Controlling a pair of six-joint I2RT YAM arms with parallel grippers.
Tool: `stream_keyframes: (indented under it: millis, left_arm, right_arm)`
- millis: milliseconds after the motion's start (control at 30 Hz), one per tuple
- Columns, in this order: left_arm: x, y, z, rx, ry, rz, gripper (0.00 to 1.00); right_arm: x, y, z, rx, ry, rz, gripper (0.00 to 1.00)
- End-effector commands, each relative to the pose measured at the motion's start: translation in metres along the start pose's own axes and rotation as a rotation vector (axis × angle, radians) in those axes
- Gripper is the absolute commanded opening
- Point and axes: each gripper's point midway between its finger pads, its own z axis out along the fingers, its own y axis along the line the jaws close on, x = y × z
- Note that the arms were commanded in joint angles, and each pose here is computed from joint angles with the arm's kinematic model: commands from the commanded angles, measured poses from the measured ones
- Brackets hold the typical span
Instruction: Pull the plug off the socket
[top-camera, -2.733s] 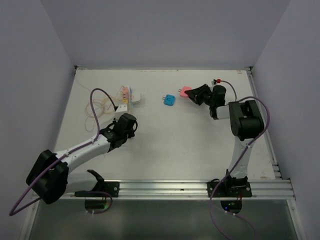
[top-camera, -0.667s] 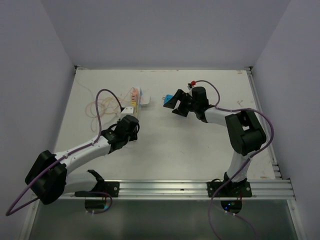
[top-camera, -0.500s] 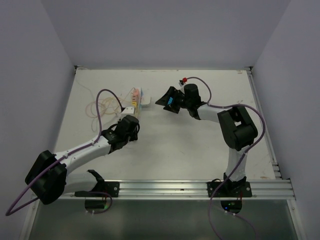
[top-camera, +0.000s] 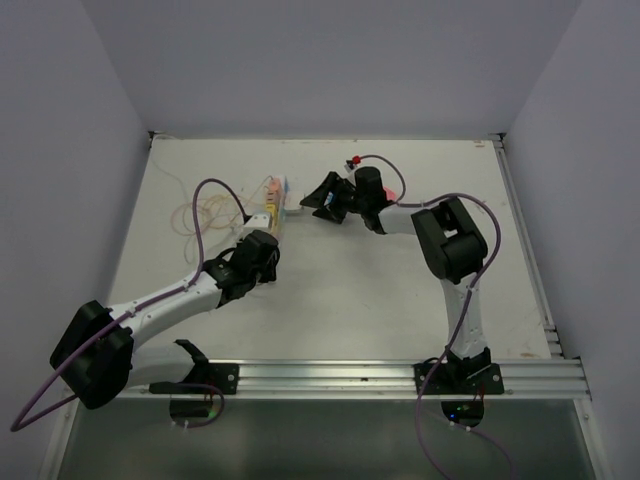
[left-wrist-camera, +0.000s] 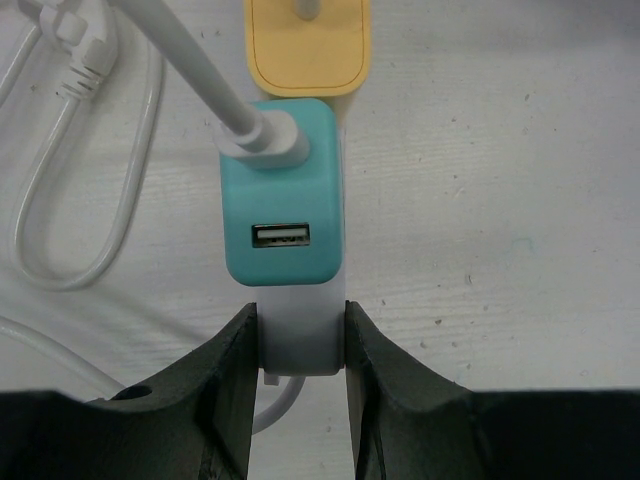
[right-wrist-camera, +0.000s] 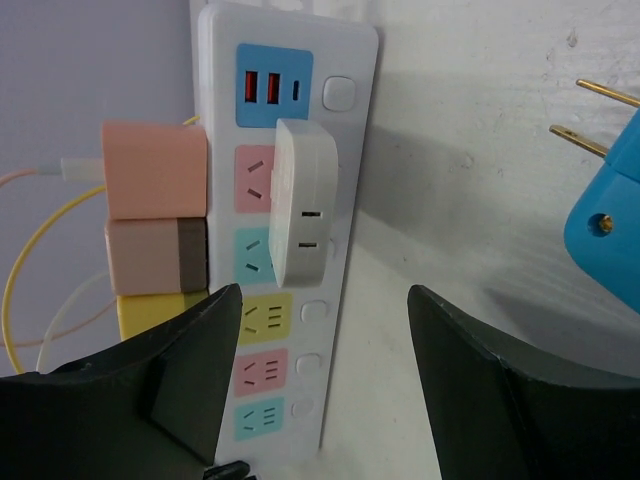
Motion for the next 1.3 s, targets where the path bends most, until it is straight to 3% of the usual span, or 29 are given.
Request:
stream_keyframes:
  millis: [0, 367, 567, 800, 1067, 1200, 1267]
  left_arm:
    - [0.006, -0.014, -0.005, 0.065, 0.039, 0.022, 0.0]
    - [0.008, -0.02, -0.005, 0.093, 0.041, 0.025, 0.0]
    - [0.008, -0.021, -0.005, 0.093, 0.04, 0.02, 0.0]
    - [0.009, -0.019, -0.004, 0.088, 0.04, 0.021, 0.0]
    - [0.011, -0.018, -0.004, 0.076, 0.047, 0.009, 0.0]
    - [0.011, -0.016, -0.004, 0.068, 0.046, 0.0, 0.0]
    - [0.012, -0.014, -0.004, 0.054, 0.048, -0.009, 0.0]
  right_arm:
    - [-0.01, 0.029, 0.011, -0.089, -0.01, -0.033, 0.71]
    - [-0.011, 0.031, 0.035, -0.124, 0.005, -0.001, 0.69]
    - [-0.01, 0.028, 0.043, -0.151, 0.002, 0.029, 0.62]
    - [-0.009, 0.026, 0.043, -0.169, -0.004, 0.047, 0.44]
    - [-0.01, 0.025, 0.039, -0.184, -0.019, 0.061, 0.38]
    - [-0.011, 0.024, 0.035, -0.195, -0.026, 0.07, 0.14]
    - [-0.01, 0.021, 0.033, -0.188, -0.028, 0.075, 0.07]
